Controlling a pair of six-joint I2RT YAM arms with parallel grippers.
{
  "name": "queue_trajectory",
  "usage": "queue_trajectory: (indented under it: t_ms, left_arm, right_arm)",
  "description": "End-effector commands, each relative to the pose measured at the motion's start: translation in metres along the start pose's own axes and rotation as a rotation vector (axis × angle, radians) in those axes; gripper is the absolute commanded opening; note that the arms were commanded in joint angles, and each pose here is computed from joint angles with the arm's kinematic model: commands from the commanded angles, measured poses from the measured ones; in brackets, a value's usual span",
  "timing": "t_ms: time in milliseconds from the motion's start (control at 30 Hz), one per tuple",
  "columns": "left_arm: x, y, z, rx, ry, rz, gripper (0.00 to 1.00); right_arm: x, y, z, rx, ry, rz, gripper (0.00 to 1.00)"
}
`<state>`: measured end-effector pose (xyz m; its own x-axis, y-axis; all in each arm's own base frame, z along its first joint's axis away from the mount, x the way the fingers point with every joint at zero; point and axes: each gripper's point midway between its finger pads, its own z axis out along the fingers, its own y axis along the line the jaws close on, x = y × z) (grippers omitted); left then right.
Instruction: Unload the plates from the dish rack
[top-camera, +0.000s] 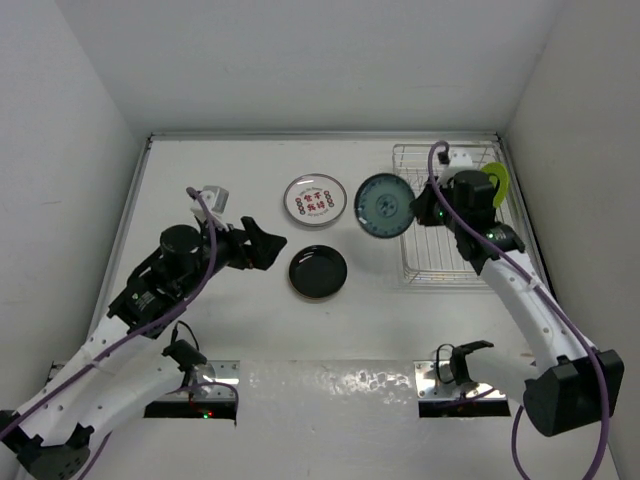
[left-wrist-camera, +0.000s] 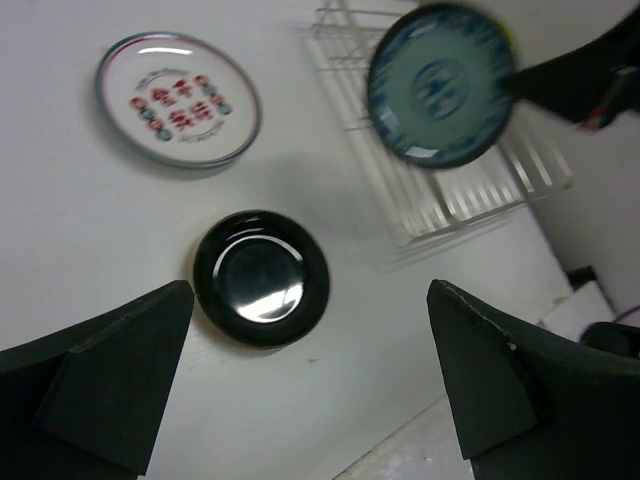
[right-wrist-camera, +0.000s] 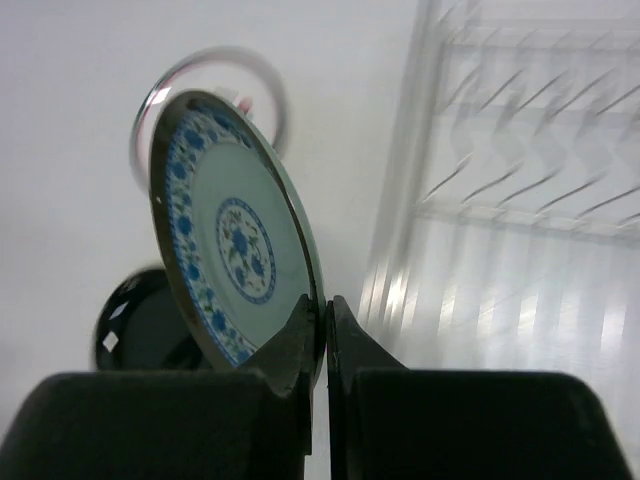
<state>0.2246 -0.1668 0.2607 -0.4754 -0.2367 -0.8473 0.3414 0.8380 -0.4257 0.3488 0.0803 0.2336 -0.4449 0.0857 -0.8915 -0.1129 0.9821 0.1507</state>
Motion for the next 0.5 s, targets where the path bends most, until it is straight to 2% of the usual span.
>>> queue_trajectory:
  t_ms: [0, 67, 133, 267, 367, 467]
  left_arm:
    - [-0.007, -0.039, 0.010, 0.208, -0.032, -0.061, 1.00]
    - [-0.001, -0.051, 0.016, 0.281, -0.007, -0.075, 1.00]
    - [0.021, -0.048, 0.030, 0.285, 0.063, -0.099, 1.00]
    - [0.035, -0.049, 0.048, 0.302, 0.087, -0.126, 0.99]
    - [0.030, -0.054, 0.057, 0.314, 0.068, -0.134, 0.95]
    - [0.029, -0.050, 0.067, 0.276, 0.065, -0.133, 0.86]
  right_arm:
    - [0.018, 0.083, -0.013, -0.456, 0.022, 0.154, 0.00]
    - [0.027, 0.104, -0.022, -0.549, 0.041, 0.176, 0.00]
    - [0.032, 0.117, -0.030, -0.590, 0.042, 0.186, 0.00]
    - [0.047, 0.140, -0.038, -0.673, 0.061, 0.217, 0.00]
    - [0.059, 0.155, -0.043, -0.722, 0.088, 0.226, 0.00]
    - [0.067, 0.164, -0.047, -0.760, 0.106, 0.235, 0.00]
